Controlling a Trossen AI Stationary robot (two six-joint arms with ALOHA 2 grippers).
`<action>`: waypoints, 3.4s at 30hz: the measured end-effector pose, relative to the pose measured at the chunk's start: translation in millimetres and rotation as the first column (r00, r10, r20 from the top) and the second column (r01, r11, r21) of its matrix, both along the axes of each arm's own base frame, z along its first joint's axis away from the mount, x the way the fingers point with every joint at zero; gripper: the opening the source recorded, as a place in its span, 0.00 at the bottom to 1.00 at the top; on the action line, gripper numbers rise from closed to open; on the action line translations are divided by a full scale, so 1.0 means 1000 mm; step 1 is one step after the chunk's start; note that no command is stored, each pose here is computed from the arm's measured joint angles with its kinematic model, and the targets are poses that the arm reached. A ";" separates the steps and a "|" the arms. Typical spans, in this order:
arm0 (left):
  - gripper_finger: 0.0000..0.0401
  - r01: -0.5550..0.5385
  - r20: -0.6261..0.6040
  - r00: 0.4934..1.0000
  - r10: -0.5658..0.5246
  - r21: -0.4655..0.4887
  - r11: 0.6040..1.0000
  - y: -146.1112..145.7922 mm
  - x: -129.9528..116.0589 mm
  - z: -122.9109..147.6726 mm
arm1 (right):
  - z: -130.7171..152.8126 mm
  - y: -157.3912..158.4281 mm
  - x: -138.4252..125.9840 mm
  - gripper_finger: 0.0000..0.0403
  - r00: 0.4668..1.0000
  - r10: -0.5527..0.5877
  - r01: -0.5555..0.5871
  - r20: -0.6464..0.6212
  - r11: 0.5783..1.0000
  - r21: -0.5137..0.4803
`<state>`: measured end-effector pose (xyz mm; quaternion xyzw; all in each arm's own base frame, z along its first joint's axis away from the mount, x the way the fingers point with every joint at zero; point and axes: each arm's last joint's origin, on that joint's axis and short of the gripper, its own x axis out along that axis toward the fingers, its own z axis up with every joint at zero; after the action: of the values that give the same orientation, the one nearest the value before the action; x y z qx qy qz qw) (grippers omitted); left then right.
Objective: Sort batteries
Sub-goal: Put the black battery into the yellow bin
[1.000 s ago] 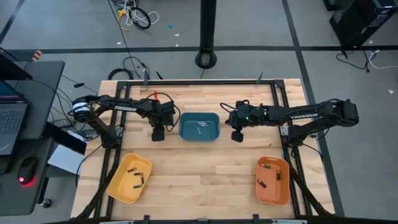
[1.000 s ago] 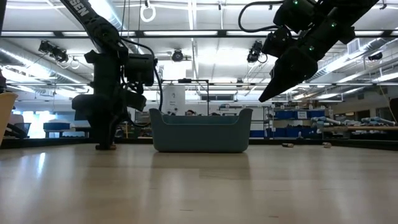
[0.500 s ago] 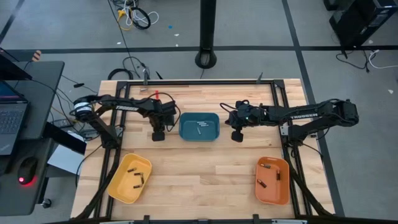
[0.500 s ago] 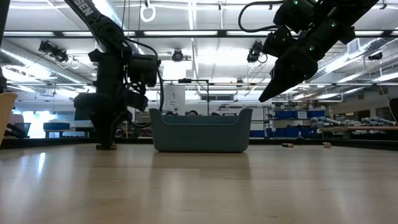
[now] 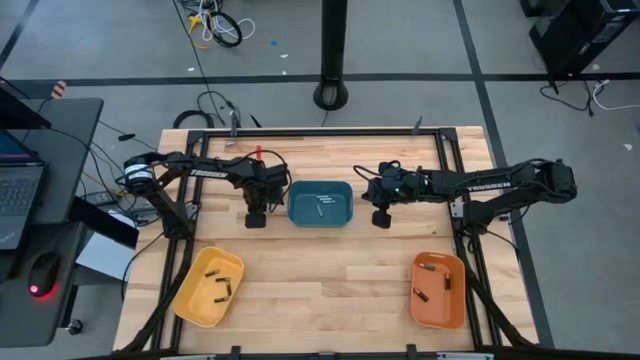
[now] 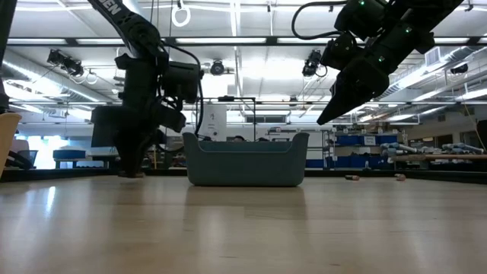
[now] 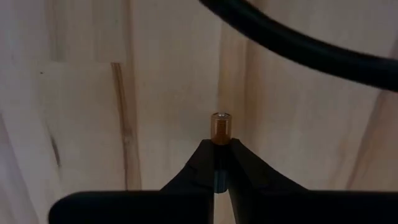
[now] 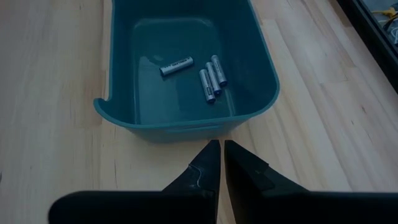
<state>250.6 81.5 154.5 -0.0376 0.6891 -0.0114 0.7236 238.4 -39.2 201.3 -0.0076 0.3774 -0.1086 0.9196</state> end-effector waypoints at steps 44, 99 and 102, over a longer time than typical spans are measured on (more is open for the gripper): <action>0.06 -0.176 -0.109 0.981 0.159 -0.169 0.970 -0.243 -0.070 0.099 | 0.003 0.000 0.003 0.08 0.998 0.046 -0.045 0.034 0.998 -0.039; 0.02 -0.189 0.519 0.820 0.240 -0.149 0.971 -0.186 -0.037 0.111 | -0.002 -0.003 -0.008 0.12 0.996 -0.027 0.018 -0.089 0.995 -0.102; 0.02 -0.098 0.684 0.715 0.145 -0.107 0.989 -0.164 -0.027 0.106 | -0.004 -0.005 -0.014 0.10 0.987 -0.087 0.076 -0.133 0.993 -0.086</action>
<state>223.2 -83.0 260.0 -0.0985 0.3661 0.0012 0.9254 224.9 -44.6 197.3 -0.0366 0.4346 -0.1602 0.8855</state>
